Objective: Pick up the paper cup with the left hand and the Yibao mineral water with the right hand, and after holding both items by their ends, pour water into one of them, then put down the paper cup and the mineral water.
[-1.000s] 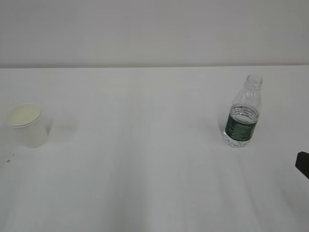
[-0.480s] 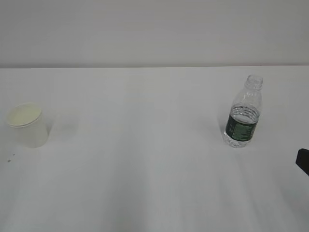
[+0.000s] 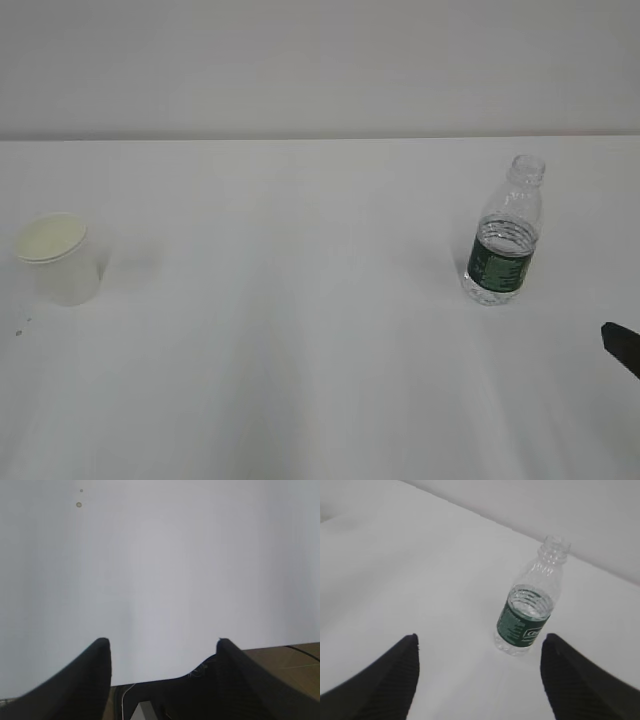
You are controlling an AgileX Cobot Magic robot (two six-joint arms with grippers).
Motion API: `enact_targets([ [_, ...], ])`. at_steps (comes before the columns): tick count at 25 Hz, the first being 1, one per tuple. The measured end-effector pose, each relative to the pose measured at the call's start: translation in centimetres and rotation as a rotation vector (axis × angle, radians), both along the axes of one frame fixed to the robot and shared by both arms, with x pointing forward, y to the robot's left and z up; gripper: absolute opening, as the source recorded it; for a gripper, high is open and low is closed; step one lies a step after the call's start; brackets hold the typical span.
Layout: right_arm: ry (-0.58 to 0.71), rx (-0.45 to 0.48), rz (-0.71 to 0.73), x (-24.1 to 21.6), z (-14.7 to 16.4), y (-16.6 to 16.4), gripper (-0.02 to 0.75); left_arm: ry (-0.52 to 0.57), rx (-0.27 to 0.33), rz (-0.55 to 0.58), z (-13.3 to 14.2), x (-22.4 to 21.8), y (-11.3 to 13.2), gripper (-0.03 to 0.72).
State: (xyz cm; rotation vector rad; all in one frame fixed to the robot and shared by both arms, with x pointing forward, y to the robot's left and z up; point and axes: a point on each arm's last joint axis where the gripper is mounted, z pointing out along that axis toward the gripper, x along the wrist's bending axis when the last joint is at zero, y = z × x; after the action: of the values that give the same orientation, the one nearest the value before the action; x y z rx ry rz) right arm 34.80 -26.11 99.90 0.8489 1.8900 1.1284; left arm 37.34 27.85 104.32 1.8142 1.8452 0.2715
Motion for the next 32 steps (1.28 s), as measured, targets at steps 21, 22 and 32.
enact_targets([
  [21,-0.216,-0.387,-0.048,1.0,1.6,-1.4,0.572,-0.001,0.000,0.001,0.0,0.1,0.0,0.480],
  [22,-0.193,-0.308,-0.076,1.0,1.8,-1.4,0.572,-0.001,0.000,0.001,0.0,0.0,0.0,0.480],
  [32,0.273,1.054,-0.508,1.2,2.3,-1.8,0.571,-0.001,0.000,0.001,0.0,0.1,0.0,0.477],
])
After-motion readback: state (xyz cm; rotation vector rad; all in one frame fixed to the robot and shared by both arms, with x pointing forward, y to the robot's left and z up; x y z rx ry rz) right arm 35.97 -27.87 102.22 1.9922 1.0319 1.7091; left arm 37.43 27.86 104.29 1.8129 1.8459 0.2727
